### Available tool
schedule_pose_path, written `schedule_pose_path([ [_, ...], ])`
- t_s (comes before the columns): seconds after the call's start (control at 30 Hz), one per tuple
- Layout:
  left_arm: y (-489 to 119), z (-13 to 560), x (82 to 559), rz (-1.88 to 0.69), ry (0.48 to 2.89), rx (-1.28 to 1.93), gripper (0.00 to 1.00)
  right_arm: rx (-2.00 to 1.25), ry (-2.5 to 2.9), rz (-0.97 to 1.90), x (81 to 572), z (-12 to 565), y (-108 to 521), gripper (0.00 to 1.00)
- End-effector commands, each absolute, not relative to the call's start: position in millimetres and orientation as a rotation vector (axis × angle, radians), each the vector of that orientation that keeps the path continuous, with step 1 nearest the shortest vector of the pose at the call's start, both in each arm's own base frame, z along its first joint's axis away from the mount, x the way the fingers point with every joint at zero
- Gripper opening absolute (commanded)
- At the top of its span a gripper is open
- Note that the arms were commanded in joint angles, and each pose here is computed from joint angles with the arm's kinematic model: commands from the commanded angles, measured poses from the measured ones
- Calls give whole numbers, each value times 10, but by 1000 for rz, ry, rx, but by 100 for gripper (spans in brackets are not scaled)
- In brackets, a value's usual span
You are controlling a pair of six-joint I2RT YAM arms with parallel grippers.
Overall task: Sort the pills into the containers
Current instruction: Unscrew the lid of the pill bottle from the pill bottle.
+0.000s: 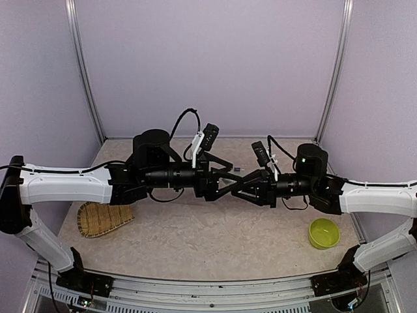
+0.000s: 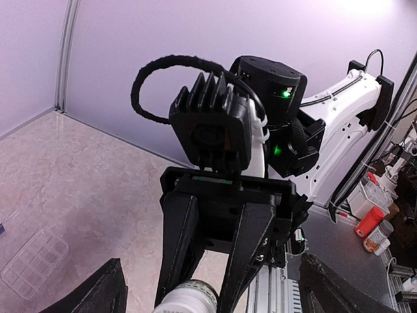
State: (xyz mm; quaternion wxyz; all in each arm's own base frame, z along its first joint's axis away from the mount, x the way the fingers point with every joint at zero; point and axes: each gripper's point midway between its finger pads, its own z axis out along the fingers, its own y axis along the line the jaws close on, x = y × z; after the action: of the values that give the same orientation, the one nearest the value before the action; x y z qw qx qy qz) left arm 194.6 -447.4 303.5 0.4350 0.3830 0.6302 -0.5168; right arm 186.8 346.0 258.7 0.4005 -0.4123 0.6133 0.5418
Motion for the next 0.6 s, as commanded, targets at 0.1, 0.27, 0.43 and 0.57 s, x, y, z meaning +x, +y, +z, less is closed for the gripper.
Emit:
schedule_pose_path([
  [0.1,-4550,3192,1910,-1325,1517,964,87,-1018,1493,1371,1867,2732,3480,8],
  [0.27,-4531,3210,1875,-1327,1510,972,82,-960,1543,1282,2008,2700,3439,7],
  [0.43,-4504,3199,1873,-1318,1514,969,79,-924,1565,1226,2078,2683,3387,7],
  [0.57,-4492,3193,1878,-1312,1520,965,76,-915,1563,1205,2103,2700,3353,7],
])
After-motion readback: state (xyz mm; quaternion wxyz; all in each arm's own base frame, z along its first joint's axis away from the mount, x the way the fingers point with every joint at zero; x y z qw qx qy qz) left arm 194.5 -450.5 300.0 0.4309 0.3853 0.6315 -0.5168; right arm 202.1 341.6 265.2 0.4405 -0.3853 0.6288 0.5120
